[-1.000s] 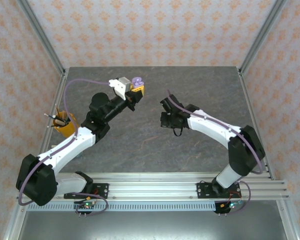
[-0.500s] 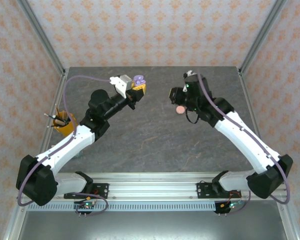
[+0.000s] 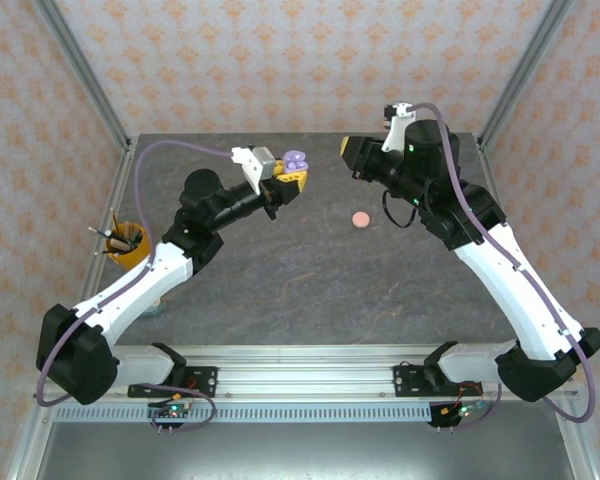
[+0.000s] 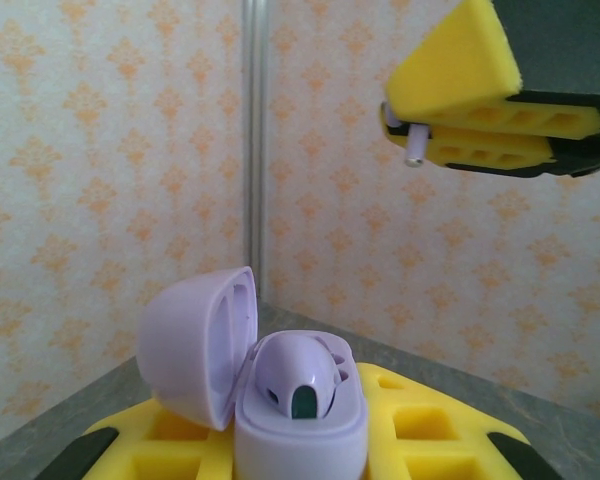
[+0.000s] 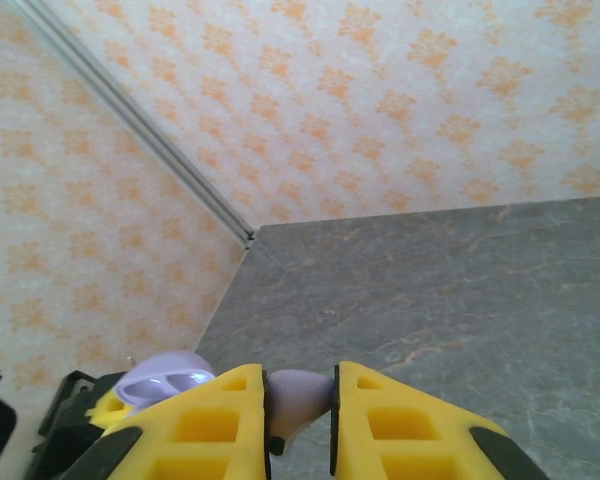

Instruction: Insert the wireless bluetooth earbuds into the charging case

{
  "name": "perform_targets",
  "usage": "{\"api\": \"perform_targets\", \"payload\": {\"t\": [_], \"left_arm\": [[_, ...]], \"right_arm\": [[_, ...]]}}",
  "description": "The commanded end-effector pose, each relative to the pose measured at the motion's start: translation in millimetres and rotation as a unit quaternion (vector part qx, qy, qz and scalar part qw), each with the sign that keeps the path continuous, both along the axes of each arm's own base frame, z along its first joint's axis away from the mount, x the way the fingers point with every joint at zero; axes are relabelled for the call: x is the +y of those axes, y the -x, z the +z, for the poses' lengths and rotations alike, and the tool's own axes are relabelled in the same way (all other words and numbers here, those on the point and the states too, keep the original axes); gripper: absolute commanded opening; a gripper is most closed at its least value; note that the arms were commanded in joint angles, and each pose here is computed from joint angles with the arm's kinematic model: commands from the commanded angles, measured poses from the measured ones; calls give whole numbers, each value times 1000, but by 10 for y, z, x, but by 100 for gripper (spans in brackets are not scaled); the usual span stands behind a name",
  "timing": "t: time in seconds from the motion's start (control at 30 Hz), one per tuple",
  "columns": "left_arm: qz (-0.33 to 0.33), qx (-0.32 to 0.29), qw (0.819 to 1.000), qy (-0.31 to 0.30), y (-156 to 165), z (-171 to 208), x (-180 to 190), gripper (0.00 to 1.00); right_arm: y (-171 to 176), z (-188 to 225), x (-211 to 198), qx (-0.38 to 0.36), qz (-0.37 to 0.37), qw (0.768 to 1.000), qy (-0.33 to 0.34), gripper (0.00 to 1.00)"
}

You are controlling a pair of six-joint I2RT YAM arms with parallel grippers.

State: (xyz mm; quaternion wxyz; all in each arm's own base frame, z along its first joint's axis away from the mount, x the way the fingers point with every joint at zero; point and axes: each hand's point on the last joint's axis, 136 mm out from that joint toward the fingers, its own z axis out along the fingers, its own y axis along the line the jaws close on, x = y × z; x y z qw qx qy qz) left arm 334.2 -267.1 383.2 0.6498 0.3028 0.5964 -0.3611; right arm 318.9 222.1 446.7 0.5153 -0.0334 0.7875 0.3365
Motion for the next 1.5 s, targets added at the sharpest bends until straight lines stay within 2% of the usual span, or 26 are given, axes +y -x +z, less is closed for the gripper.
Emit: {"api": "perform_targets", "payload": {"t": [0.0,0.17,0.37,1.47], "left_arm": [[-44,-35,998,-3,135,206,-125,0],[-66,-48,997,-5,159,304,-225,0],[-77,-56,995,-3,126,373,-301,0],[-80,-70,994,5,66,523,-403,0]], "right_arm": [[102,280,101,-46,46,998,-21,19],[200,356,164,-65,77,994,-36,19],[209,325,177,-62,82,994,-35,19],[107,5,371,-12,107,994,-31,19]]}}
